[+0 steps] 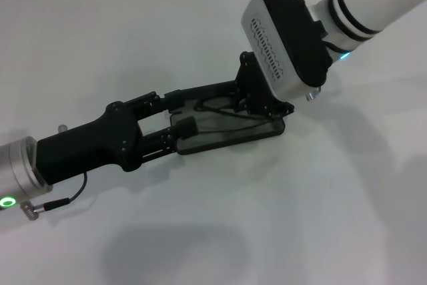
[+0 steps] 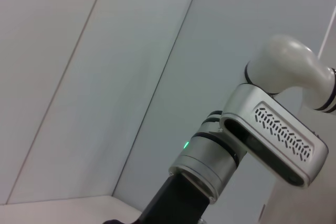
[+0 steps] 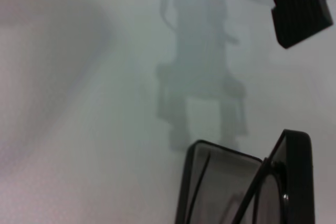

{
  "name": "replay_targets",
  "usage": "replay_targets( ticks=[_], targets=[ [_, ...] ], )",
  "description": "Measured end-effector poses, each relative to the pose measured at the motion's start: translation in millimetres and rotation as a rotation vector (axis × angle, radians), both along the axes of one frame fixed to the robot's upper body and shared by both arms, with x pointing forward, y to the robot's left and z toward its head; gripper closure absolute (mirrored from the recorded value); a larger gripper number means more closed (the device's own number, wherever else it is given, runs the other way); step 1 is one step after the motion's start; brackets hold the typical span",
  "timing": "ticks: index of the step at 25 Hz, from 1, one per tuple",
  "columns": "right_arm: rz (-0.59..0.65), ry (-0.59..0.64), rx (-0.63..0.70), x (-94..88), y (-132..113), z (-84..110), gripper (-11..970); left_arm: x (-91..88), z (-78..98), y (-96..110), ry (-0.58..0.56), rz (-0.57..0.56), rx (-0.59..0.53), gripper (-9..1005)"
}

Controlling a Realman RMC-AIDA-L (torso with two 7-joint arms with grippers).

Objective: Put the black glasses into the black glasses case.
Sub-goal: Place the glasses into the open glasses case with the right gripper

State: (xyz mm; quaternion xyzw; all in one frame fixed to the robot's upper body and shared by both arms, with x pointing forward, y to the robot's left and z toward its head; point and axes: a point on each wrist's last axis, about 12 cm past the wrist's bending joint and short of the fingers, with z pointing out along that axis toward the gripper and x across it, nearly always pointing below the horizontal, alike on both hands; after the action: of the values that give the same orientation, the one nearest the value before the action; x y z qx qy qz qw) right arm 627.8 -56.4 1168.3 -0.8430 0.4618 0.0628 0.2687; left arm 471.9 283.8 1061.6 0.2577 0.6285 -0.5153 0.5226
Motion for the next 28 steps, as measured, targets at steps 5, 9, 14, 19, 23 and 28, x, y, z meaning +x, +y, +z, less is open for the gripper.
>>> replay_targets(
  ticks=[5, 9, 14, 19, 23, 28],
  targets=[
    [0.005, -0.044, 0.0, 2.1, 3.6, -0.8, 775, 1.1, -0.4, 0.1, 0.008, 0.008, 0.0, 336],
    [0.017, -0.097, -0.015, 2.2, 6.5, -7.1, 773, 2.6, 0.2, -0.3, 0.015, 0.006, -0.001, 339],
    [0.049, -0.131, -0.018, -1.2, 12.0, -12.4, 771, 4.0, -0.4, -0.2, 0.021, 0.012, 0.004, 343],
    [0.075, -0.166, -0.023, -2.4, 15.4, -14.6, 769, 4.6, -0.4, -0.7, 0.022, 0.013, 0.005, 347],
    [0.087, -0.189, -0.01, -2.7, 18.6, -12.4, 767, 4.7, -1.0, -0.4, 0.024, 0.017, 0.008, 350],
    [0.095, -0.204, 0.002, -3.6, 19.8, -12.1, 765, 4.5, -1.8, 0.0, 0.027, 0.022, 0.011, 354]
  ],
)
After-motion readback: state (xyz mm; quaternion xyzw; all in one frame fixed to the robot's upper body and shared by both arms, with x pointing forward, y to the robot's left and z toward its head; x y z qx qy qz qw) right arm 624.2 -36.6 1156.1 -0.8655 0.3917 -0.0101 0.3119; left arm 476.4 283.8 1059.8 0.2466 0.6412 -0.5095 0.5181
